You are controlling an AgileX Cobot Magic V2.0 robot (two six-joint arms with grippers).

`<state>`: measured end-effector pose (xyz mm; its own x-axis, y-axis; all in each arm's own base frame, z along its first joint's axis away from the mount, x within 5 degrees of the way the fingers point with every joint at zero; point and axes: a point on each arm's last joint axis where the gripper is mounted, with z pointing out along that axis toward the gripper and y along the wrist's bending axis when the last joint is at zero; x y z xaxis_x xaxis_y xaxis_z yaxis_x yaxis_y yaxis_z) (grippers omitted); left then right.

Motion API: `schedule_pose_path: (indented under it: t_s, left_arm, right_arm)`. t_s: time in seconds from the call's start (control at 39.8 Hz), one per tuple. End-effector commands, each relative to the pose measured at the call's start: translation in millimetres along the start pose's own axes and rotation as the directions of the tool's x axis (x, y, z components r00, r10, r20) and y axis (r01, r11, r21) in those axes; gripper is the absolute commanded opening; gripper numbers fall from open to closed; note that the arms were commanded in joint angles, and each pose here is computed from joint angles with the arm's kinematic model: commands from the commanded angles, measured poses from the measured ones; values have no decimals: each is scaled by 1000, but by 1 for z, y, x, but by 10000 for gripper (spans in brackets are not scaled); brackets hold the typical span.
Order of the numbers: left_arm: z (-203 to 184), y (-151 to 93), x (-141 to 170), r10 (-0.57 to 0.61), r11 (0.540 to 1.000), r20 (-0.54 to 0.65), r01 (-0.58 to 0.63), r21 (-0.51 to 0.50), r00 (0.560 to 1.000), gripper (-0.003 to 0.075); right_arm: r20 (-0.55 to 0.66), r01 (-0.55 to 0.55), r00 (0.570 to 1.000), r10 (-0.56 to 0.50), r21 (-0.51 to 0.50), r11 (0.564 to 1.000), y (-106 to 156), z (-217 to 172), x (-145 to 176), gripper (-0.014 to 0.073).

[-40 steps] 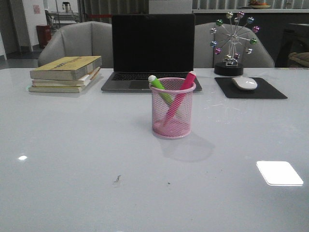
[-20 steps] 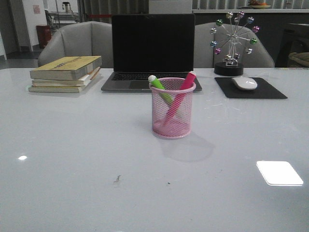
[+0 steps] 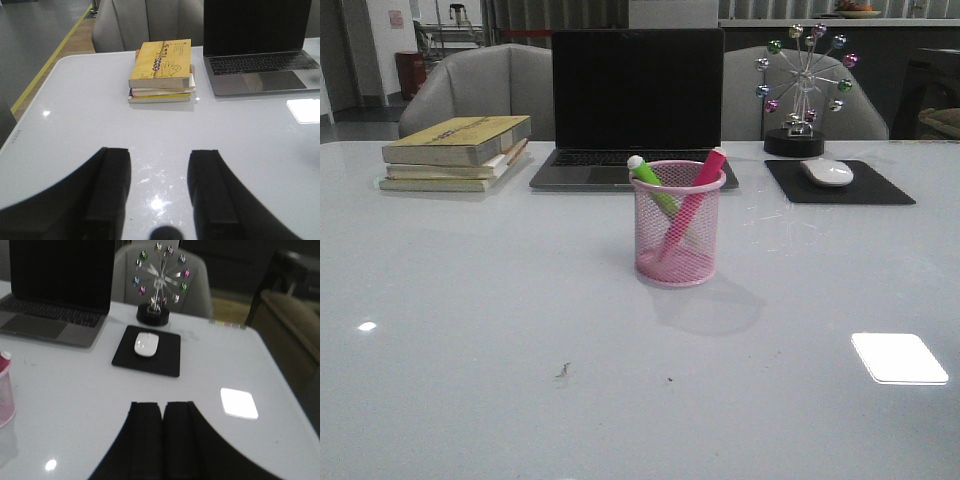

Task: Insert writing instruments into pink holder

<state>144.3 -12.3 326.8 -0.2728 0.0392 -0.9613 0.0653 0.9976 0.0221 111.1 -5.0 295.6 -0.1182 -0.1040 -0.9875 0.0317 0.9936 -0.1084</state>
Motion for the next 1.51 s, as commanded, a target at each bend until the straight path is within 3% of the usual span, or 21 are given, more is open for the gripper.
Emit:
schedule_pose_path:
  t_s: [0.0,0.25,0.35,0.58,1.48]
  left_arm:
    - [-4,-1,-18,-13,1000,110,12,16,994,355]
    - [-4,-1,-18,-13,1000,110,12,16,994,355]
    - [-4,-1,-18,-13,1000,110,12,16,994,355]
    - [-4,-1,-17,-13,1000,108,12,16,994,355]
    - [-4,-1,-18,-13,1000,110,12,16,994,355]
  right_arm:
    - [200,34,979,-39,29,999,-1,-11,-8,58]
    - [258,20,966,-28,35,999,5,-38,41,58]
    - [269,-70,961,62,19,997,5,-44,50,58]
    - [201,-88,976,85,6,996,10,-45,94,58]
    - [195,-111,975,109,-1,994,11,-46,95,58]
